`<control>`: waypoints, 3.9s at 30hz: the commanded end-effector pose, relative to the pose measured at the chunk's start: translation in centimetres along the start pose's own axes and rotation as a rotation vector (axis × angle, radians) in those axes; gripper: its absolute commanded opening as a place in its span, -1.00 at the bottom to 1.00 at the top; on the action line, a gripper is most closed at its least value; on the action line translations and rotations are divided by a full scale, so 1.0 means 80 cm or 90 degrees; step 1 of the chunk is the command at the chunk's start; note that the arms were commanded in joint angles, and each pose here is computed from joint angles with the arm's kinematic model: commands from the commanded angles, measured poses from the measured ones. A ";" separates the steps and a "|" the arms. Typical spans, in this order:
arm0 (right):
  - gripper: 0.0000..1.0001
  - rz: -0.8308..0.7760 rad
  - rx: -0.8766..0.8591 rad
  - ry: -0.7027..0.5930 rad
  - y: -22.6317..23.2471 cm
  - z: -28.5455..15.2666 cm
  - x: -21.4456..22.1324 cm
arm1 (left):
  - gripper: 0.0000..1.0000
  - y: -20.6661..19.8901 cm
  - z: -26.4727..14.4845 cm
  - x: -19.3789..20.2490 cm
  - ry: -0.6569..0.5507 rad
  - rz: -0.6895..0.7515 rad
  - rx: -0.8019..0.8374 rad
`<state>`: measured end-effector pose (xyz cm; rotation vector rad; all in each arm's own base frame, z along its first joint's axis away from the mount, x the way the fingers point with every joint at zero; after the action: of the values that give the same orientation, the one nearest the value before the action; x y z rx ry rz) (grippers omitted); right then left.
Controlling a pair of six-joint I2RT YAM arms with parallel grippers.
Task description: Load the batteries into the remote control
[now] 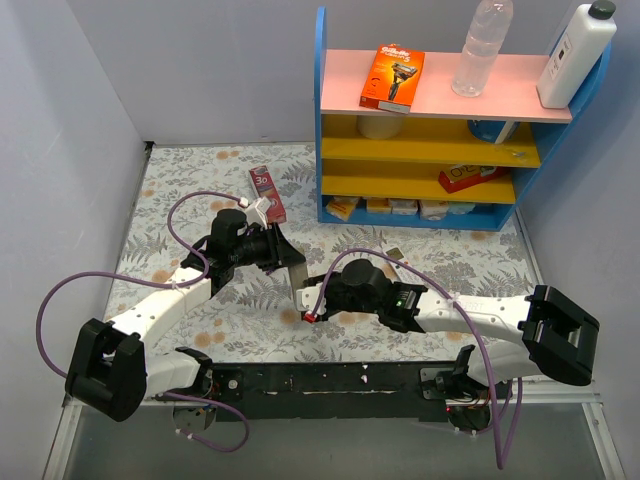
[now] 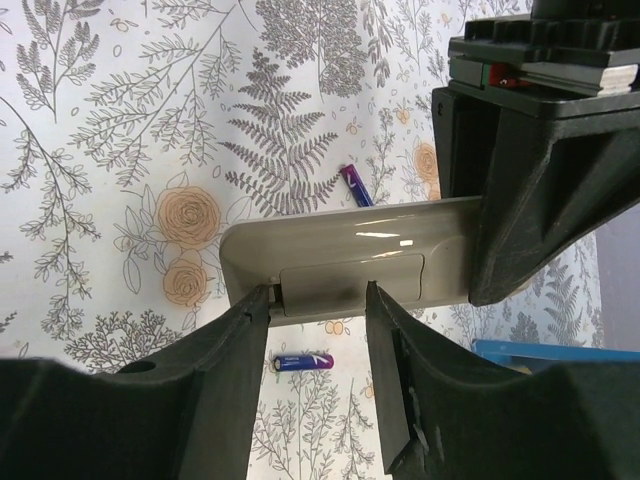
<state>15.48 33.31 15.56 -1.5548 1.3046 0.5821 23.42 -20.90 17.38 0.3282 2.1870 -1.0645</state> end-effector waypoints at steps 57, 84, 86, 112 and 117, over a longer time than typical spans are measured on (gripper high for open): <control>-0.03 0.054 0.043 -0.022 0.018 0.020 0.052 | -1.00 0.040 0.017 0.029 0.015 0.021 -0.102; -0.13 0.042 0.028 -0.040 0.008 0.025 0.023 | -1.00 0.016 0.014 0.022 0.018 0.014 -0.041; -0.14 0.041 0.028 -0.042 0.006 0.025 0.020 | -1.00 0.017 0.014 0.021 0.017 0.014 -0.043; -0.14 0.064 -0.036 -0.004 0.031 0.026 0.038 | -1.00 0.007 0.015 0.015 0.011 0.006 -0.022; -0.14 0.070 -0.039 0.011 0.035 0.029 0.048 | -1.00 0.003 0.014 0.010 0.009 0.004 -0.011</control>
<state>15.00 33.51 10.34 -1.5390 1.3878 0.6478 22.97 -20.65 13.28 0.3132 2.2996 -0.9531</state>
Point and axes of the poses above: each gripper's point midway between its finger pads, its own z axis out along the fingers, its own y axis along the line the jaws close on, x = y × z, the point moved 4 cm from there along -z, back along the fingers, and after that the axes turned 14 degrees about z, right-handed, at the moved point
